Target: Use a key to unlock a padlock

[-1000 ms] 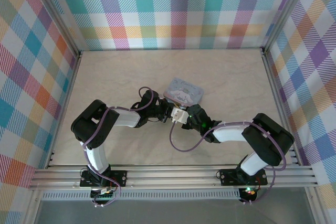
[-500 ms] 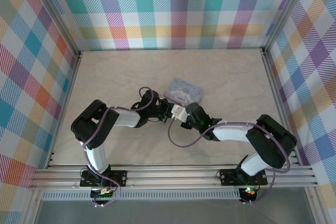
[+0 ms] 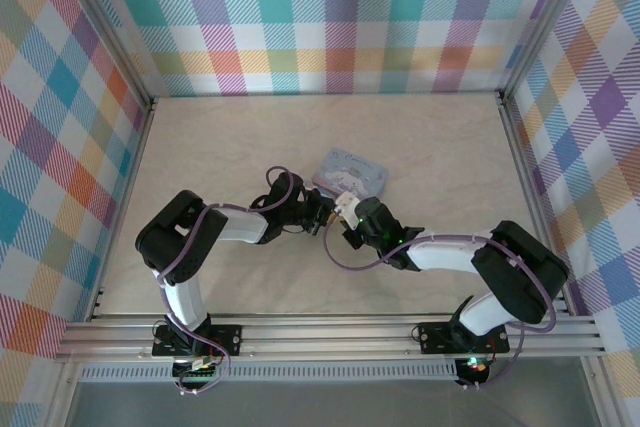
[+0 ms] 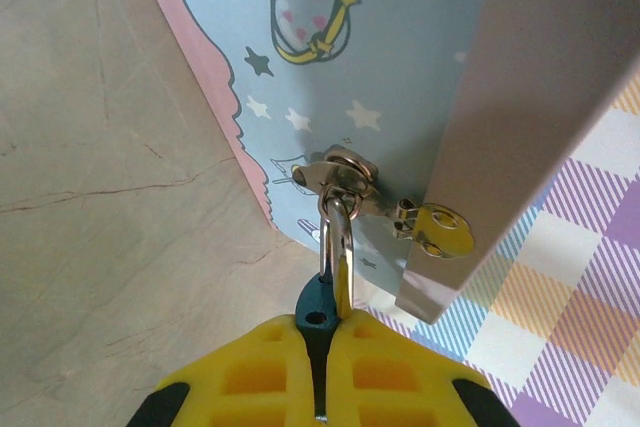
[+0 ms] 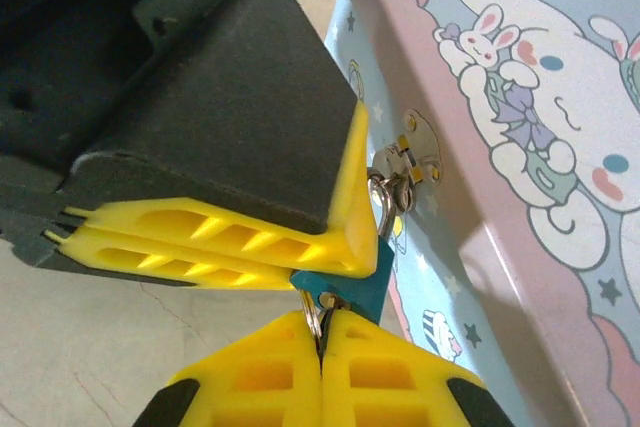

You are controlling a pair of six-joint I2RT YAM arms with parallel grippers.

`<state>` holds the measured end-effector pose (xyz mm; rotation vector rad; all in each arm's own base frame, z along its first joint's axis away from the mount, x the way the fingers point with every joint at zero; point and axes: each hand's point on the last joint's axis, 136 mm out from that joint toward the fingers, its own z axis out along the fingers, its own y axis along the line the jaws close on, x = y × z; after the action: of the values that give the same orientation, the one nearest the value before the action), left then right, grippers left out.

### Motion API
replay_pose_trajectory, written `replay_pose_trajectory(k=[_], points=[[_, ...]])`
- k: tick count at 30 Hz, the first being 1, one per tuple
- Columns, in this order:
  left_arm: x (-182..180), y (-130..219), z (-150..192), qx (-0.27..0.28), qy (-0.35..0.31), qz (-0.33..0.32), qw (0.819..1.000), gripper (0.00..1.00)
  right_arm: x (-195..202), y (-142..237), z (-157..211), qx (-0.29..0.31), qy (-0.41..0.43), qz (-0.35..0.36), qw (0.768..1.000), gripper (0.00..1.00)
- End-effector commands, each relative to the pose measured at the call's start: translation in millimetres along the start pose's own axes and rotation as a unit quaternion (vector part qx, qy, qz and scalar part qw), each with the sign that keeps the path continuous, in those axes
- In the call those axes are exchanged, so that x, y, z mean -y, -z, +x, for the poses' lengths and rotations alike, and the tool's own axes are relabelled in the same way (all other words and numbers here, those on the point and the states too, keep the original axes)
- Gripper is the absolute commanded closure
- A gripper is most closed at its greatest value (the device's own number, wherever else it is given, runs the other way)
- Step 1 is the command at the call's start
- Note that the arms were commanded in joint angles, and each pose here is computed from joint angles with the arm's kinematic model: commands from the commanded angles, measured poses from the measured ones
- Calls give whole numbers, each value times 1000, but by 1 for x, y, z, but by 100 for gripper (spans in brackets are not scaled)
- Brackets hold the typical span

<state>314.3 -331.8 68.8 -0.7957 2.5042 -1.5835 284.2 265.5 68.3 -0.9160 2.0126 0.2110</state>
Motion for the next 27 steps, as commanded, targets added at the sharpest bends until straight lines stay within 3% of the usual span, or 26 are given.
replay_pose_trajectory(k=[1,9,17,23,27], points=[[-4,0,5,-3,-9,-10,1000,90,-6,-1,-7,25,-93,-18,995,100],[1,14,0,12,-29,-12,999,70,-14,-3,16,5,-180,-34,983,100],[6,51,-15,55,-50,-24,997,49,-13,4,14,6,-231,-54,972,100],[17,83,-33,87,-93,-55,990,40,-10,13,6,8,-291,-88,953,100],[20,97,-52,103,-103,-66,987,37,-2,14,8,-5,-368,-111,923,100]])
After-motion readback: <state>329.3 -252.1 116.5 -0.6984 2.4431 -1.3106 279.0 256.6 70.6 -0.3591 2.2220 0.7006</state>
